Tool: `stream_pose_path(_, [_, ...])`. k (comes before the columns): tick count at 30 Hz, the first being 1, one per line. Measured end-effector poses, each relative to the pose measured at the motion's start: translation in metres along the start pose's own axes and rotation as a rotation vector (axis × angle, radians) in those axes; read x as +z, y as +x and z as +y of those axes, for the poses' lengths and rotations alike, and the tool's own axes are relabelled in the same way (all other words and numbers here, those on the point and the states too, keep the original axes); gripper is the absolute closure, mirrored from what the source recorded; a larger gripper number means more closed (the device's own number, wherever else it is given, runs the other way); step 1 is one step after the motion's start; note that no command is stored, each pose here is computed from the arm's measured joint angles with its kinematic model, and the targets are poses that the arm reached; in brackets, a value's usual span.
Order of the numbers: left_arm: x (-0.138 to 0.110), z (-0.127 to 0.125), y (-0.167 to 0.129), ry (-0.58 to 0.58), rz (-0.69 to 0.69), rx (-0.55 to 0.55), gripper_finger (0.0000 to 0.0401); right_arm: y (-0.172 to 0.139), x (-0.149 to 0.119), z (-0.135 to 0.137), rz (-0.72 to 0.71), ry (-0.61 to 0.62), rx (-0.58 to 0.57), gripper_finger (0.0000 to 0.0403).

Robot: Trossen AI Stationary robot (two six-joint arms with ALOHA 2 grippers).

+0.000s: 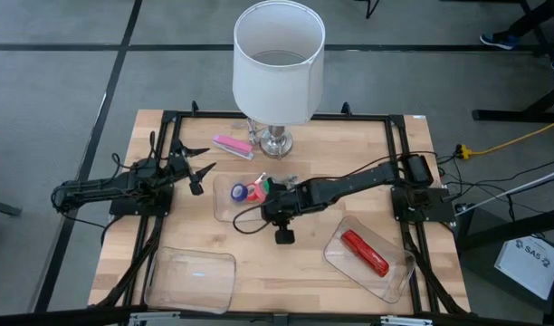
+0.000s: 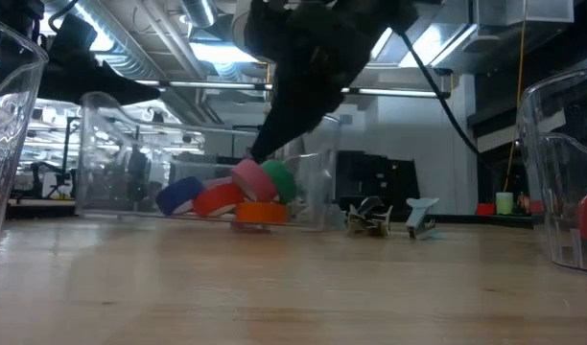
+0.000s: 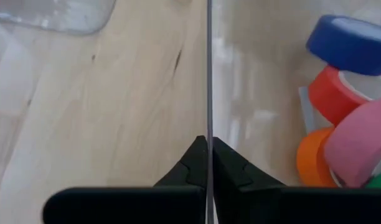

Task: Pick and place Stapler, Stapler remover, tape
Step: Move the top transparent bin to the center of the table, then put the bottom blue staple remover into the bottom left transparent bin

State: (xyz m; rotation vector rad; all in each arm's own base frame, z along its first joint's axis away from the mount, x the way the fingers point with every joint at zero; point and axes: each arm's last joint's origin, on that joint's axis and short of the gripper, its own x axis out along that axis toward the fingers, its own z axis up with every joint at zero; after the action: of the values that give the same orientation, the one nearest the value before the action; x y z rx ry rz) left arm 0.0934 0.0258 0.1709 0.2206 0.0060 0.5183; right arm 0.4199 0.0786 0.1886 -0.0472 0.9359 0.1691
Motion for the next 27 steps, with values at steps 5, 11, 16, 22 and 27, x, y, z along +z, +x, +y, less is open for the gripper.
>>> stream_pose_path(5, [0.000, 0.000, 0.000, 0.000, 0.000, 0.000, 0.0162, 0.005, 0.002, -0.010, -0.028, -0.046, -0.011, 0.0393])
stream_pose_path(11, [0.000, 0.000, 0.000, 0.000, -0.001, 0.001, 0.0162, -0.001, 0.015, -0.010, -0.068, -0.114, -0.013, 0.0360])
stream_pose_path(16, [0.000, 0.000, 0.000, 0.000, 0.000, 0.000, 0.0162, -0.018, 0.037, -0.010, -0.094, -0.155, -0.018, 0.0315])
stream_pose_path(22, [0.000, 0.000, 0.000, 0.000, 0.000, 0.000, 0.0162, -0.042, 0.045, 0.006, 0.050, -0.100, 0.008, 0.0259])
stream_pose_path(27, [0.000, 0.000, 0.000, 0.000, 0.000, 0.000, 0.0162, -0.049, 0.030, 0.031, 0.220, -0.017, 0.028, 0.0232])
